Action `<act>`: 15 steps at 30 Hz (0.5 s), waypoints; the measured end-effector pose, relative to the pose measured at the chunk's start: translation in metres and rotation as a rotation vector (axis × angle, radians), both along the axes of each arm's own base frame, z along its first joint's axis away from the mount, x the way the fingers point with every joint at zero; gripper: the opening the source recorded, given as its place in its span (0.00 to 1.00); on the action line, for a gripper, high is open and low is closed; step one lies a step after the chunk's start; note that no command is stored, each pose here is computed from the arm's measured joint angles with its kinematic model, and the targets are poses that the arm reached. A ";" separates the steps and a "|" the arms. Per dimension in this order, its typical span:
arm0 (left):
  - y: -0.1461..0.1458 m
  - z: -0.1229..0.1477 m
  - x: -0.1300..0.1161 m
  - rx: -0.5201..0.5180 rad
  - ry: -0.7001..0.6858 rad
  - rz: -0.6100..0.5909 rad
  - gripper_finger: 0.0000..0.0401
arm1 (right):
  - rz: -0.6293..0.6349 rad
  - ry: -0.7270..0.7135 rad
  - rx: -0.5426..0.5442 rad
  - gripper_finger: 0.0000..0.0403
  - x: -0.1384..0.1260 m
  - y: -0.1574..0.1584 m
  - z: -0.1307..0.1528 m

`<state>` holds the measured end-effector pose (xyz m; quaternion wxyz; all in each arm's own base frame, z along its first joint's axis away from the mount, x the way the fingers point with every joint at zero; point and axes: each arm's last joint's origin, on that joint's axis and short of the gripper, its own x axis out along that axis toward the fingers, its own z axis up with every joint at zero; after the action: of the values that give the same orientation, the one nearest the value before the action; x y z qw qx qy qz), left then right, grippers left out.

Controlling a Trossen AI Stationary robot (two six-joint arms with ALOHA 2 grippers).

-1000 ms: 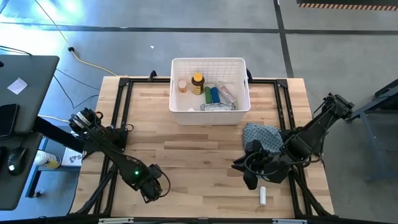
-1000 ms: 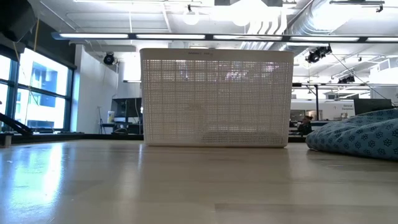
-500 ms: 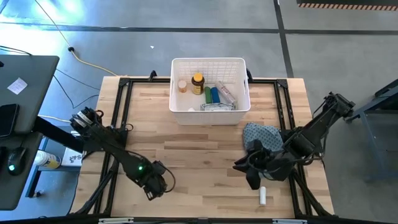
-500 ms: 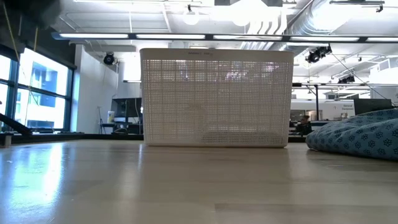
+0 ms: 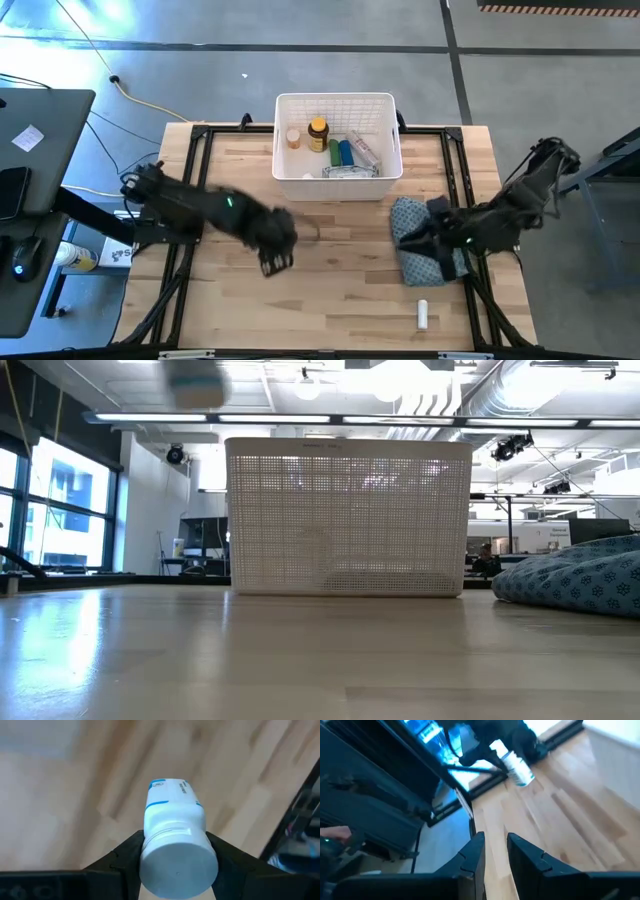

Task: Pick & place medical supplies in basket/bin
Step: Put the white and blue medicine bottle into the white bin

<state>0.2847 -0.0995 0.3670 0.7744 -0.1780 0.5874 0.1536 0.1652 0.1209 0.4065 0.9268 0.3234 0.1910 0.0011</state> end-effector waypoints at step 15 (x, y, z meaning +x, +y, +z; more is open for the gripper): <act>0.154 0.103 0.011 0.346 -0.453 0.079 0.53 | -0.374 -0.161 -0.276 0.18 -0.025 -0.053 0.024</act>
<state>0.2953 0.0543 0.4701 0.8983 -0.0955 0.3570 0.2378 0.1400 0.0676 0.4310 0.9584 0.2225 0.0518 -0.1710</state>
